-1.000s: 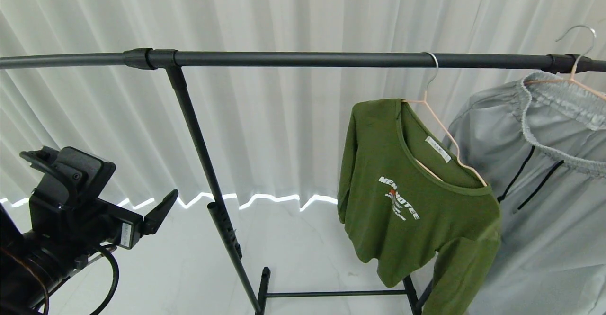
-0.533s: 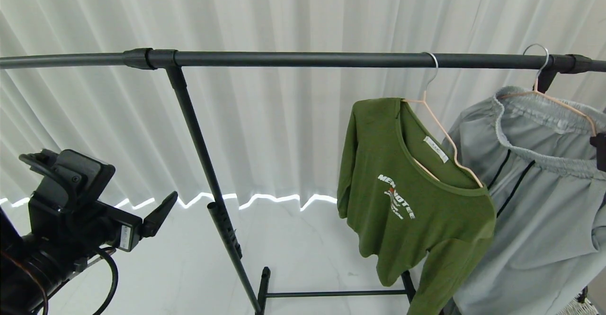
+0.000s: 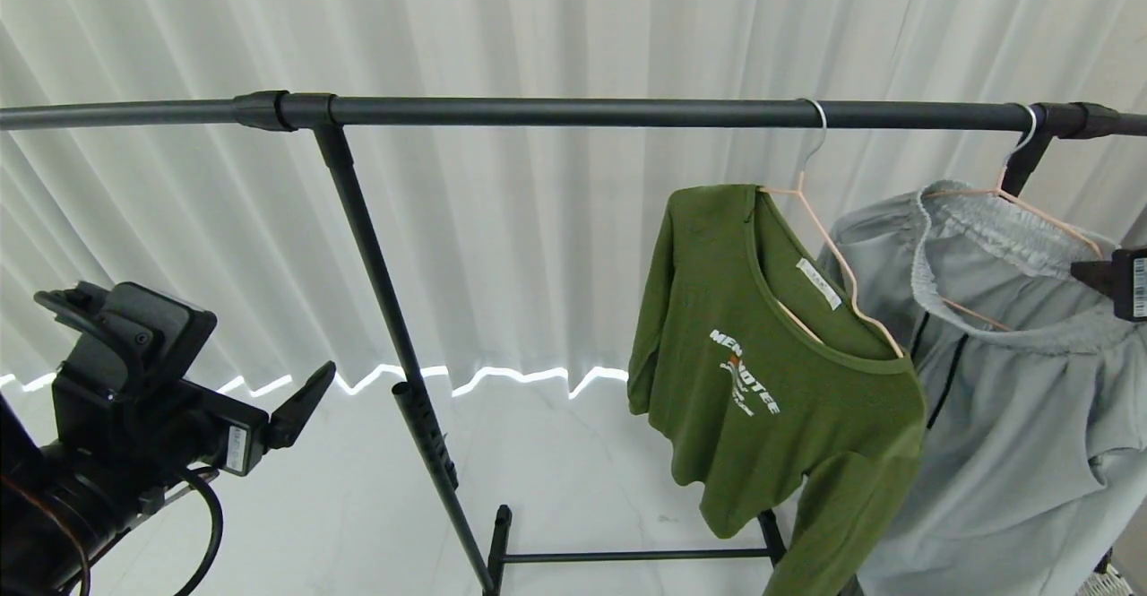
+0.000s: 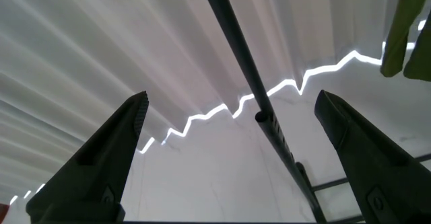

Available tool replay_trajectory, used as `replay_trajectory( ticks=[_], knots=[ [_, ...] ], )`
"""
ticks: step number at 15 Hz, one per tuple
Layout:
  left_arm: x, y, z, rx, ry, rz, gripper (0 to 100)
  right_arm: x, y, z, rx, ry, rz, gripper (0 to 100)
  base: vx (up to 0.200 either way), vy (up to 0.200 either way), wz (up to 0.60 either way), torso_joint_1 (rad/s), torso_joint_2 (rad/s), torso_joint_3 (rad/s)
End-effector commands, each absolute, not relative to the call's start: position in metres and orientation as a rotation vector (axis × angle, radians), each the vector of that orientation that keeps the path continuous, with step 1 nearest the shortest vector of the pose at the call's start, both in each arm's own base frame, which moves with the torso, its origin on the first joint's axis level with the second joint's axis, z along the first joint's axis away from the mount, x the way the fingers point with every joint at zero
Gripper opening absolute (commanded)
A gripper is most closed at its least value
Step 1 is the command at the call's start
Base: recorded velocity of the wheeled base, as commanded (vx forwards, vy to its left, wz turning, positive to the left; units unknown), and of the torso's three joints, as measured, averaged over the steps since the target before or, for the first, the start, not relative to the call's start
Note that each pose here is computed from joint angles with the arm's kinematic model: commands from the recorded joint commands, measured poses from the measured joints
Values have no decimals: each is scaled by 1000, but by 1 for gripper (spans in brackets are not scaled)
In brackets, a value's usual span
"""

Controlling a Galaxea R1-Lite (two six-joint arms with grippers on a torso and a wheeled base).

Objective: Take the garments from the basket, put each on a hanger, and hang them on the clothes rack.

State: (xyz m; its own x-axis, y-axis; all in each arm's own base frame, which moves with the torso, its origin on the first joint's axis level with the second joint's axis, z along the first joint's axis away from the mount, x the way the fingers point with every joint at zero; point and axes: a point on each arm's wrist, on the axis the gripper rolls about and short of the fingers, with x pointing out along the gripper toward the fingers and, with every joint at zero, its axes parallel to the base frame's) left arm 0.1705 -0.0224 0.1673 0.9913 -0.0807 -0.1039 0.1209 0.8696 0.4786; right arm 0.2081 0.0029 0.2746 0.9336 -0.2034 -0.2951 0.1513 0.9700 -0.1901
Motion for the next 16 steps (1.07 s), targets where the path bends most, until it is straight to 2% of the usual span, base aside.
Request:
replay_trajectory(
  ticks=[1, 5, 6, 7, 10, 16],
  knots=[
    [170, -22, 168, 505, 80, -105, 100, 199, 3, 279, -158, 294, -181, 100, 0, 0, 0, 0, 0, 0],
    [171, -22, 169, 504, 74, -97, 100, 145, 10, 279, -135, 211, -124, 100, 0, 0, 0, 0, 0, 0],
    [171, -21, 169, 504, 75, -96, 100, 143, 10, 279, -135, 208, -121, 100, 0, 0, 0, 0, 0, 0],
    [170, -16, 172, 497, 69, -60, 100, 114, 9, 275, -127, 159, -99, 100, 0, 0, 0, 0, 0, 0],
    [162, -2, 173, 489, 72, 20, 100, 75, 4, 260, -124, 111, -95, 100, 0, 0, 0, 0, 0, 0],
    [135, 8, 179, 490, 21, 140, 100, 20, -3, 215, -154, 117, -120, 100, -200, 0, 0, -1, 3, 5]
  ],
)
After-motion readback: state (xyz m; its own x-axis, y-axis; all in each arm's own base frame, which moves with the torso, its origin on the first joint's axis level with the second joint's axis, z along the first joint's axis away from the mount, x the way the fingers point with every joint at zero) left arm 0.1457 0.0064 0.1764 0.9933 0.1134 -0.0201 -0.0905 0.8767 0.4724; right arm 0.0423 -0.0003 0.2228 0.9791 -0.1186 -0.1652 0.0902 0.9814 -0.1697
